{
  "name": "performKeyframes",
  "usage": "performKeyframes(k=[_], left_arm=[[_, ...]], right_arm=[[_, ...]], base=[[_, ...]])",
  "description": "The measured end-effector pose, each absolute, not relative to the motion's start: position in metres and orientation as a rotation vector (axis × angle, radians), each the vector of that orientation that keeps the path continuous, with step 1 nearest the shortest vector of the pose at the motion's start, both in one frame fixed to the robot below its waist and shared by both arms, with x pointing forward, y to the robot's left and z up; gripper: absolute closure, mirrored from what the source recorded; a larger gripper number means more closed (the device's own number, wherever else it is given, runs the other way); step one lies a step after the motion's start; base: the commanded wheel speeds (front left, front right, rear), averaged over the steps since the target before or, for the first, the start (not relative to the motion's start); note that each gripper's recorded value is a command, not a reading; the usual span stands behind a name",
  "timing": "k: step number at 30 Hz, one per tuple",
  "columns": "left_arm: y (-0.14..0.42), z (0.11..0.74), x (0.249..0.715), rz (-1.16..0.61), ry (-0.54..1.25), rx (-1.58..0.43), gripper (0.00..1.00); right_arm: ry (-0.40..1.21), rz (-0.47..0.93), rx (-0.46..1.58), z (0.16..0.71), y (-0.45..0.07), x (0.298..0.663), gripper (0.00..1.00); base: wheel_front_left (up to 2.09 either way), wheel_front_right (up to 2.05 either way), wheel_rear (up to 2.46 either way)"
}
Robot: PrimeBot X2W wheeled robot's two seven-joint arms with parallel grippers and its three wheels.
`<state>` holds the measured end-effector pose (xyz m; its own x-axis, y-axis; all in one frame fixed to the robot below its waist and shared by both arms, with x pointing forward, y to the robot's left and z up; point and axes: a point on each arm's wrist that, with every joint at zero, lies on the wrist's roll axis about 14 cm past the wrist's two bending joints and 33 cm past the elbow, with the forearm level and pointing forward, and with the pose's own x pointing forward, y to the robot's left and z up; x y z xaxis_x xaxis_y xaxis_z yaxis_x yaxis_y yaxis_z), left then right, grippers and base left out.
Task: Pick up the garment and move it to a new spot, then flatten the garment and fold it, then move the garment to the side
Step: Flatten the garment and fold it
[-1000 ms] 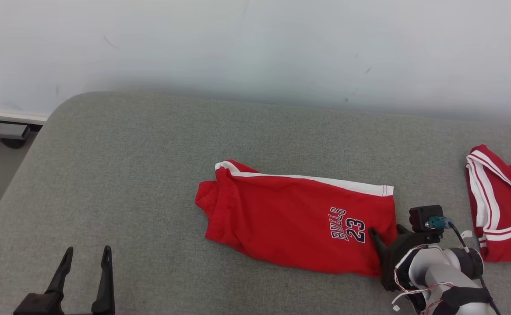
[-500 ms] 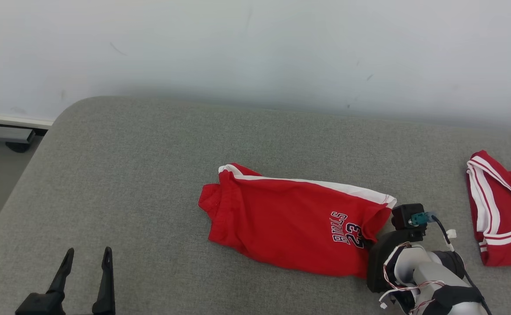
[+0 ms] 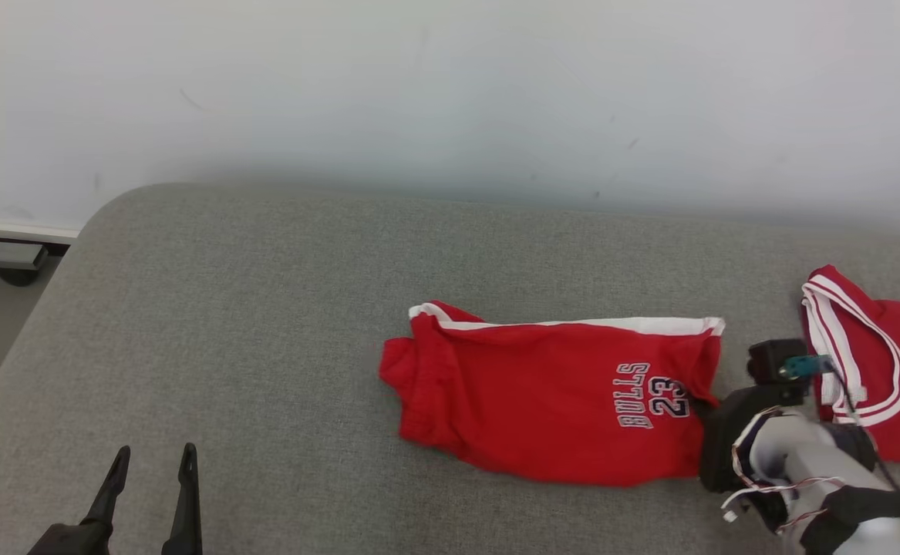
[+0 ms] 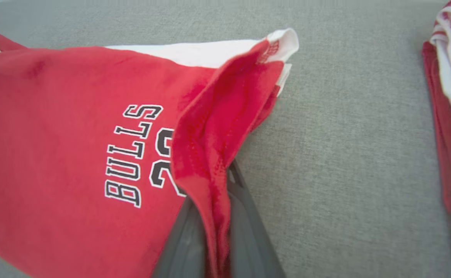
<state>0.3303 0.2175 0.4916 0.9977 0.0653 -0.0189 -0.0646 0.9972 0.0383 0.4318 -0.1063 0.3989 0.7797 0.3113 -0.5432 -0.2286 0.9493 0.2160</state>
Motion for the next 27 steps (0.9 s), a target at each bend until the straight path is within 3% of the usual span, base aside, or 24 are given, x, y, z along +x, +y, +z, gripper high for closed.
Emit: performKeyframes(k=[9,13,27], left_arm=[[0.21,0.489,0.333,0.044,0.023,0.026,0.0],[0.206,0.488,0.334,0.035,0.026,0.017,0.0],[0.203,0.485,0.33,0.037,0.021,-0.008,0.0]], right_arm=[[0.557,0.288,0.154,0.423,-0.126,0.447,1.0],[0.552,0.365,0.305,0.446,-0.097,0.452,1.0],[0.548,0.662,0.484,0.498,-0.011,0.439,1.0]], base=[[0.0,0.0,0.0],[0.0,0.0,0.0],[0.0,0.0,0.0]])
